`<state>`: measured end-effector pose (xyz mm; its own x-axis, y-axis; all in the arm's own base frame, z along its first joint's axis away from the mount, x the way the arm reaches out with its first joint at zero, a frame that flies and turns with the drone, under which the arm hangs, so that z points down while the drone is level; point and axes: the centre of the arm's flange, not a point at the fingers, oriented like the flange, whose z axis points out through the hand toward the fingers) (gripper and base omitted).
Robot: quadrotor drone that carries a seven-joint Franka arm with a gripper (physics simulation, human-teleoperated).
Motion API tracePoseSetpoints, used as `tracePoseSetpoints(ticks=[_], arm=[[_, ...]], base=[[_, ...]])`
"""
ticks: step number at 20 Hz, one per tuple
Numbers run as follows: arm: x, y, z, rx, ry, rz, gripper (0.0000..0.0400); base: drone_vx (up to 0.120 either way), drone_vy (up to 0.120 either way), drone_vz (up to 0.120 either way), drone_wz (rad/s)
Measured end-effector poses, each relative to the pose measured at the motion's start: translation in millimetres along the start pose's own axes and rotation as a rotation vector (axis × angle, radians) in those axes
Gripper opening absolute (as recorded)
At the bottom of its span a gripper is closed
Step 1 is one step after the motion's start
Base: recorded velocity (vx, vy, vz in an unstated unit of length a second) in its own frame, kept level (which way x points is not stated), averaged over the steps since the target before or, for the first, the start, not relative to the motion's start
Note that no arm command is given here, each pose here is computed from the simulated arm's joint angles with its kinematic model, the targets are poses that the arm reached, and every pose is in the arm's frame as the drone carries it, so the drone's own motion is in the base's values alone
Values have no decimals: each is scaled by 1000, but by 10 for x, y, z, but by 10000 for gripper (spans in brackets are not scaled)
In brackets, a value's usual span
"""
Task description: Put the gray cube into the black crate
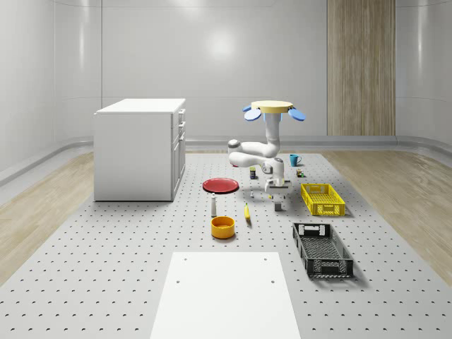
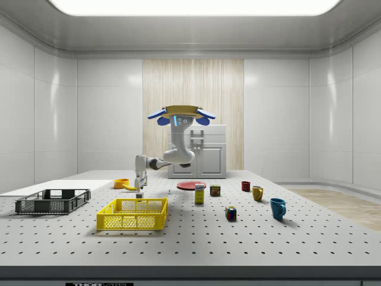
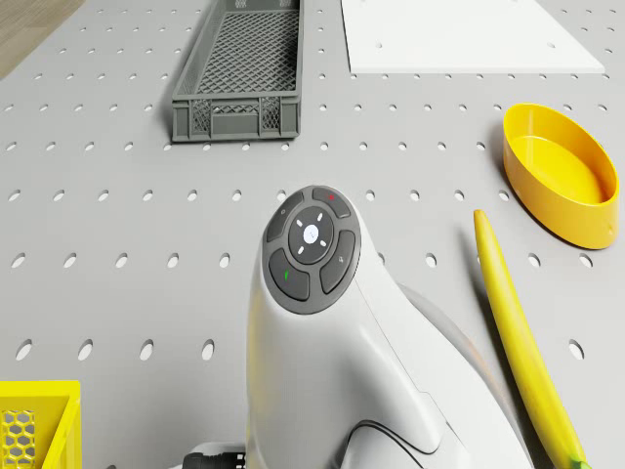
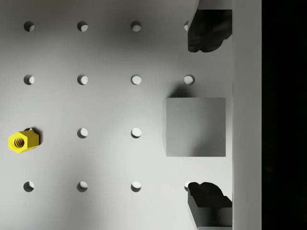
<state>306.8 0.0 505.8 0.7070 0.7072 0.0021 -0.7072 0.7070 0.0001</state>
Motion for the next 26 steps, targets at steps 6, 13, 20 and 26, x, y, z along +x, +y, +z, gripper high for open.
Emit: tracePoseSetpoints(ticks=[6, 13, 20, 26], arm=[[23, 22, 215, 0, 0, 0, 400], [72, 48, 355, 0, 0, 0, 400], [138, 0, 443, 0, 0, 0, 400], [152, -11, 478, 0, 0, 0, 284]], base=[[0, 0, 0, 0], [0, 0, 0, 0], [0, 0, 0, 0], [0, 0, 0, 0]])
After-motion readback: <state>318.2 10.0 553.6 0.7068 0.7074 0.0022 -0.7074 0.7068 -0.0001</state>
